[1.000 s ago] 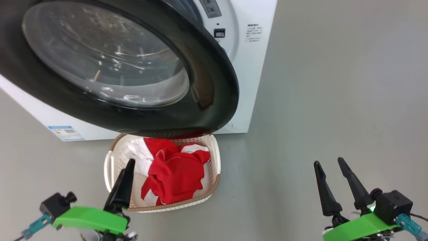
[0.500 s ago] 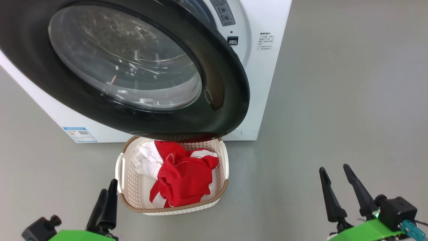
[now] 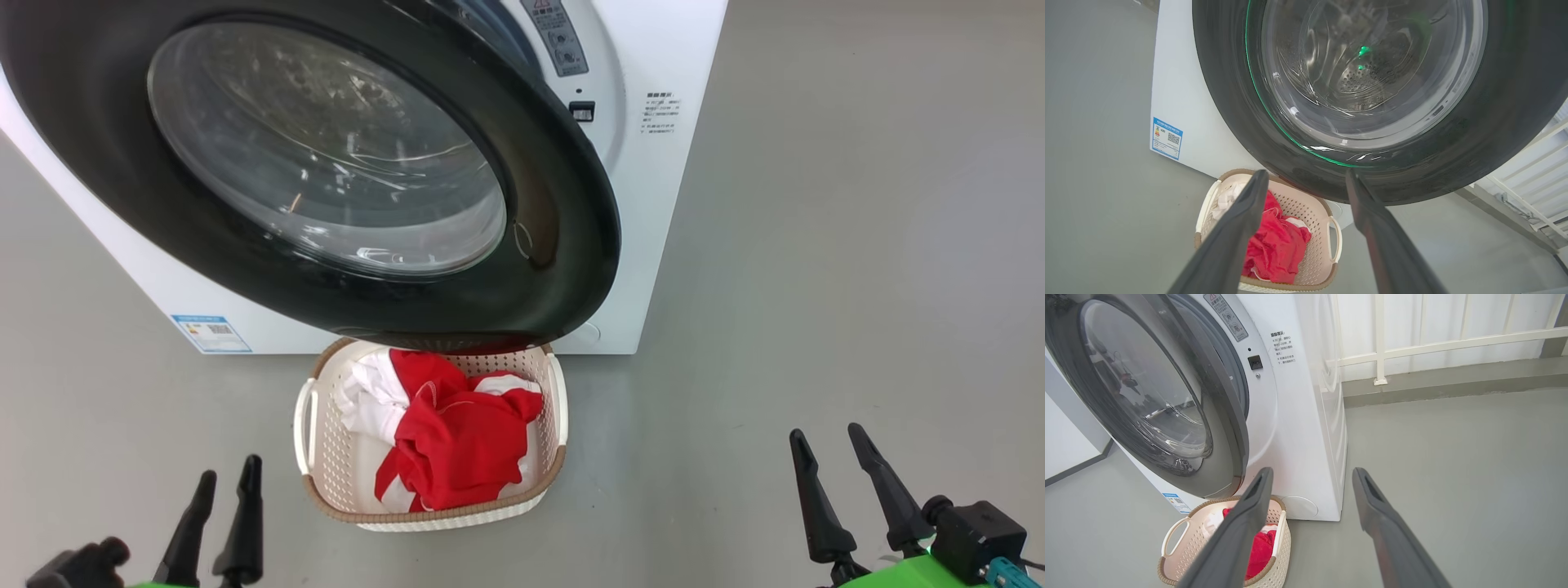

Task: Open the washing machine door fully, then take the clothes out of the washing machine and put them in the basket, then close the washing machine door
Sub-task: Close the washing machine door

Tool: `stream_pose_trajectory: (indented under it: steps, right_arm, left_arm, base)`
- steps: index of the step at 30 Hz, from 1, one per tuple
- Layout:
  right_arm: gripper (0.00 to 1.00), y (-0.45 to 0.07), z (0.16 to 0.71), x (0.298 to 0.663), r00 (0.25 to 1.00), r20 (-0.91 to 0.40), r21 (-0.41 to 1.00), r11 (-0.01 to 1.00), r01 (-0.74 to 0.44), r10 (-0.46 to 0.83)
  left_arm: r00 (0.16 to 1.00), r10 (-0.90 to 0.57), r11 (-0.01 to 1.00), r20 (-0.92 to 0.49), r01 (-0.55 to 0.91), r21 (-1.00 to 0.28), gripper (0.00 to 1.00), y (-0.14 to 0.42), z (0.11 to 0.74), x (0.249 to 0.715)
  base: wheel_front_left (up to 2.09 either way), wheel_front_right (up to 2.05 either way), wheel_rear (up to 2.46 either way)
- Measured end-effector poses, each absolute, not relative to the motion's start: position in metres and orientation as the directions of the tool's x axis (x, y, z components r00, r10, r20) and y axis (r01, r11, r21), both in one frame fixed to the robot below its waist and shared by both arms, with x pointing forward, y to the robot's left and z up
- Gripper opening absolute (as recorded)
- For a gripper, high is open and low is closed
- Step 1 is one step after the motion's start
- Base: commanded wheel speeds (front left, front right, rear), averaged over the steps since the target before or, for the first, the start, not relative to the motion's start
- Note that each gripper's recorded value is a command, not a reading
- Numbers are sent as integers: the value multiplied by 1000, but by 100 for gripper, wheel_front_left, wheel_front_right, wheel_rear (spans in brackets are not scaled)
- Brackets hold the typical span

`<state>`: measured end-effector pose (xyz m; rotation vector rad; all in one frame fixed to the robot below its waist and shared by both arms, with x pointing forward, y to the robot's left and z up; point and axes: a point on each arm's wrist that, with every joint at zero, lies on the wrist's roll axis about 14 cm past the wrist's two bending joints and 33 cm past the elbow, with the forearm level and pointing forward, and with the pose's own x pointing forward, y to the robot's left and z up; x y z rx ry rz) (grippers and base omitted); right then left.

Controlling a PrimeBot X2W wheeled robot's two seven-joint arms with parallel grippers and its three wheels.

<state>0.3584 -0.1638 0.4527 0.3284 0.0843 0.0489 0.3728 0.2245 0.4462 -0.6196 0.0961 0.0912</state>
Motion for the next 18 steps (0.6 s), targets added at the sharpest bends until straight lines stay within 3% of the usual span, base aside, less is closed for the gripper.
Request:
stream_pose_trajectory:
  steps: [10, 18]
  right_arm:
    - [100, -169, 455, 358, 997, -69, 321, 947, -22, 46]
    - [100, -173, 458, 357, 998, -59, 320, 947, -14, 35]
  left_arm:
    - [997, 14, 952, -80, -38, -303, 100, 216, 455, 370]
    - [999, 33, 973, -35, -40, -228, 100, 214, 468, 367]
  base:
    - [0, 0, 0]
    - [0, 0, 0]
